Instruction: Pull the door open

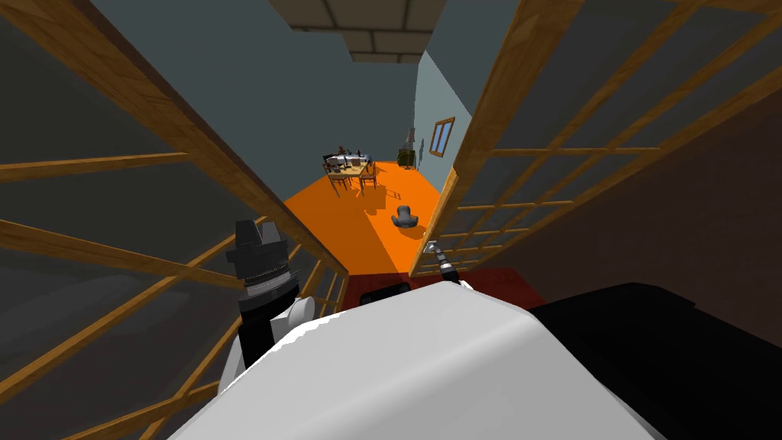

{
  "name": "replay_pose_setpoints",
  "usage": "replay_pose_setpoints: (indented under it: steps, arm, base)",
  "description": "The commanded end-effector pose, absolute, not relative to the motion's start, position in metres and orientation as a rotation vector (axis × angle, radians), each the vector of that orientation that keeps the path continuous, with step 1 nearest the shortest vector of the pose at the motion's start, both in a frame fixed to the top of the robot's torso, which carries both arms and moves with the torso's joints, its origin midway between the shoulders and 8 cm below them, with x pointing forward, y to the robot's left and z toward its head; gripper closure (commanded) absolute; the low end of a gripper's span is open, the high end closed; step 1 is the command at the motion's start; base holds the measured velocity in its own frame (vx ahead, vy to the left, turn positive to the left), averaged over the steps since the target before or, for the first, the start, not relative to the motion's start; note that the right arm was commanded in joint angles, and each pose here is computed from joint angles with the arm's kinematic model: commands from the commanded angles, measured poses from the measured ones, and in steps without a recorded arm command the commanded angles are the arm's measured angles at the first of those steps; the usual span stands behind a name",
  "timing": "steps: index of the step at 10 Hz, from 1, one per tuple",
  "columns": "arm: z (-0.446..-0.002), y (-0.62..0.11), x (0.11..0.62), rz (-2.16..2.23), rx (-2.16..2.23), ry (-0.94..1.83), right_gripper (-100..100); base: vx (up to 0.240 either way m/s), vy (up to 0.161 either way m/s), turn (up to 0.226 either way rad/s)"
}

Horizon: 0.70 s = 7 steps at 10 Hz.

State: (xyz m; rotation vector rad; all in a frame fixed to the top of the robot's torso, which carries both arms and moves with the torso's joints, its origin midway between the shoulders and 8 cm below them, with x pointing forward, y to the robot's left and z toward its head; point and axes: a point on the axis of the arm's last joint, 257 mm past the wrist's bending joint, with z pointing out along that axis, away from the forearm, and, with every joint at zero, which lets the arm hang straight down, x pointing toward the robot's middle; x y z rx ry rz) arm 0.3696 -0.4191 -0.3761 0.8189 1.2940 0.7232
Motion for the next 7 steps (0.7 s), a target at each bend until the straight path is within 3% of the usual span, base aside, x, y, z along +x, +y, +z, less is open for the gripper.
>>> replay_pose_setpoints:
  steps: [1, 7]
  arm:
    - [-0.3735, -0.4168, 0.3722, 0.757, 0.839, 1.274, 100]
    - [-0.3714, -0.4218, 0.3749, 0.902, 0.997, 1.171, 100]
  base:
    - [-0.033, -0.015, 0.032]
    - [-0.042, -0.022, 0.065]
